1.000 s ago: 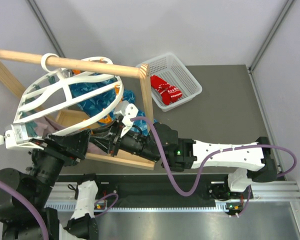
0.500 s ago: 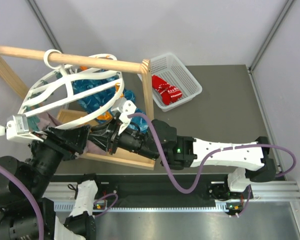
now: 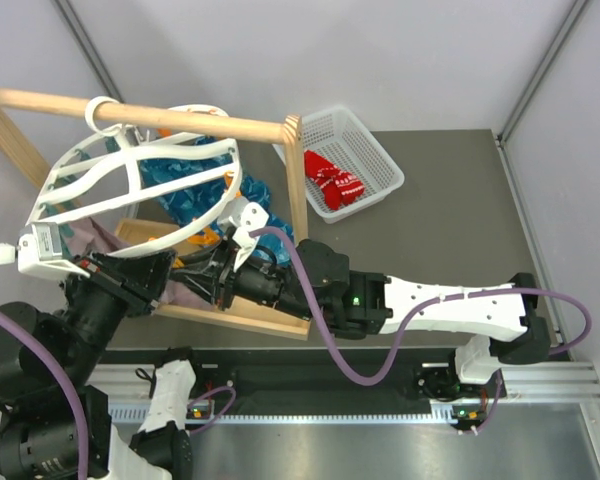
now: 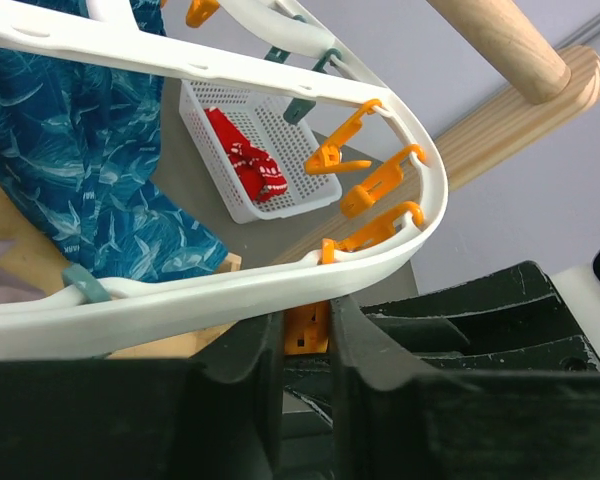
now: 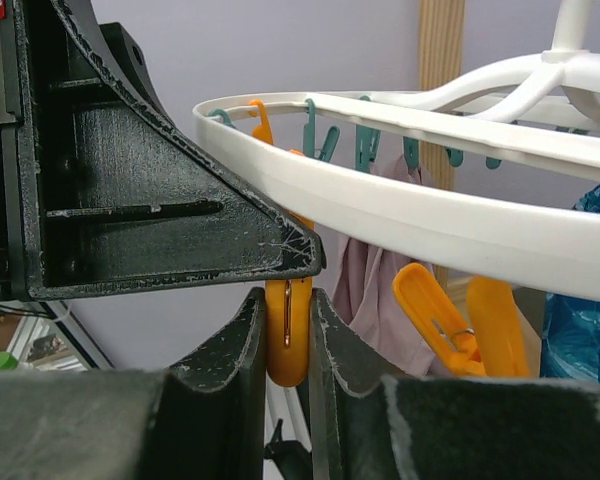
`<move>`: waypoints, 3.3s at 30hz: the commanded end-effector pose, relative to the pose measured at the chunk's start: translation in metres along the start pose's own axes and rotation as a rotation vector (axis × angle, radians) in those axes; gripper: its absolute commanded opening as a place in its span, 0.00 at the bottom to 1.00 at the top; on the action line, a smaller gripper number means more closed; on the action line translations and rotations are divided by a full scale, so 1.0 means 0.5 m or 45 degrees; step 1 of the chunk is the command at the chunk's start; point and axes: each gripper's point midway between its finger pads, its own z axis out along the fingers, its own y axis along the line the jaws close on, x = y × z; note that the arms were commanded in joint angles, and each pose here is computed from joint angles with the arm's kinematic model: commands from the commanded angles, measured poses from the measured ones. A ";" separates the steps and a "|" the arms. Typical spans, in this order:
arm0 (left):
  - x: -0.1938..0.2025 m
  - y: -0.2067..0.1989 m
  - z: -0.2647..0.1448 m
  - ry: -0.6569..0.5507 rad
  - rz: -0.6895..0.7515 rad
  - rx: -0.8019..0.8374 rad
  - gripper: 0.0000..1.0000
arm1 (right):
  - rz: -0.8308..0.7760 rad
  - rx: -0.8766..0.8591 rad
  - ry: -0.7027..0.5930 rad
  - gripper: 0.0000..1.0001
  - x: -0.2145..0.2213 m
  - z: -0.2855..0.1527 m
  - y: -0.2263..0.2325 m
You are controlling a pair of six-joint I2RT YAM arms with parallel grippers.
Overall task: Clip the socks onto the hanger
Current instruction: Open the clamp at the hanger, then adjust the sock in the bin.
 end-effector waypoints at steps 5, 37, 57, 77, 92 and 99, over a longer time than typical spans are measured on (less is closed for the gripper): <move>0.014 0.048 0.038 0.103 -0.088 -0.118 0.00 | 0.007 -0.044 -0.062 0.50 -0.047 -0.019 0.022; 0.050 0.064 0.036 0.139 -0.131 -0.117 0.00 | -0.010 1.436 0.439 0.96 0.180 -0.602 -0.735; 0.056 0.061 0.042 0.156 -0.099 -0.059 0.00 | 0.009 1.271 0.841 0.72 0.363 -0.332 -1.209; 0.051 0.069 0.047 0.156 -0.088 -0.086 0.00 | -0.084 1.337 0.675 0.00 0.237 -0.338 -1.199; 0.050 0.063 0.043 0.154 -0.091 -0.074 0.00 | -0.034 1.376 0.827 0.72 0.332 -0.424 -1.192; 0.056 0.071 0.047 0.165 -0.093 -0.088 0.00 | -0.075 1.300 0.795 0.99 0.331 -0.380 -1.208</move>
